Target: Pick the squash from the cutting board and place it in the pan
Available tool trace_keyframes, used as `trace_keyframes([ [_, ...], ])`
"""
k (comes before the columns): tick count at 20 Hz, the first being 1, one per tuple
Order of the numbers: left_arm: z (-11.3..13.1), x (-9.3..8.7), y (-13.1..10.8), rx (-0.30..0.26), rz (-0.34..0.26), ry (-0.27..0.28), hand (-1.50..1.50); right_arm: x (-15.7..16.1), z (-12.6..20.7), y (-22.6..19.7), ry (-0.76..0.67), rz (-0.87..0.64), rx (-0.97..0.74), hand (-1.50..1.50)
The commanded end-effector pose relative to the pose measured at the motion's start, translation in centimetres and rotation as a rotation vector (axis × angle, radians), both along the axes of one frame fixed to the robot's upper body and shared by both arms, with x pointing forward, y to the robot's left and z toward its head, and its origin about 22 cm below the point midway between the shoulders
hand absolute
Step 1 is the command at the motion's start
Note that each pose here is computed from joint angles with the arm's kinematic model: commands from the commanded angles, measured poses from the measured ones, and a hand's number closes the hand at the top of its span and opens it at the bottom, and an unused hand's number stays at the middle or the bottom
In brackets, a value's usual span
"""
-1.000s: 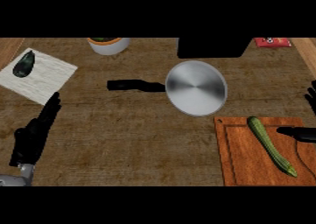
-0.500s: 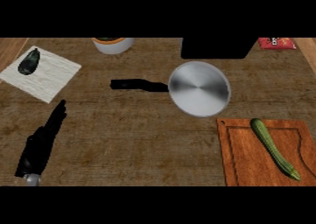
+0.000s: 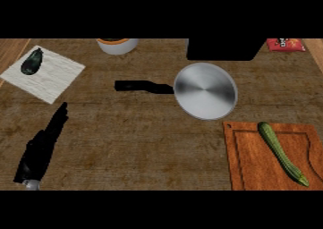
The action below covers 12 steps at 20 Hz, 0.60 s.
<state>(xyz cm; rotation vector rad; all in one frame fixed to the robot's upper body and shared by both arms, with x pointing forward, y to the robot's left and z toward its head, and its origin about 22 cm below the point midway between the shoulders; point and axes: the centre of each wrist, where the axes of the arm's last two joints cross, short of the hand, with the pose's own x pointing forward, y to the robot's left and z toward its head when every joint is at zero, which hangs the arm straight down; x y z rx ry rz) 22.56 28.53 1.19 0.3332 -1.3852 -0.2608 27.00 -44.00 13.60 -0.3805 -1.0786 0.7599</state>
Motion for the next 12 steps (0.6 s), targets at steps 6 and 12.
trace_keyframes([
  [6,0.6,-1.2,1.0,-0.006,-0.009,-0.009,0.00,4.4,2.2,5.0,0.184,0.069,-0.108,-1.50],
  [12,0.2,0.8,0.4,0.013,0.010,-0.006,0.00,4.0,-0.2,7.8,0.275,0.156,-0.205,-1.50],
])
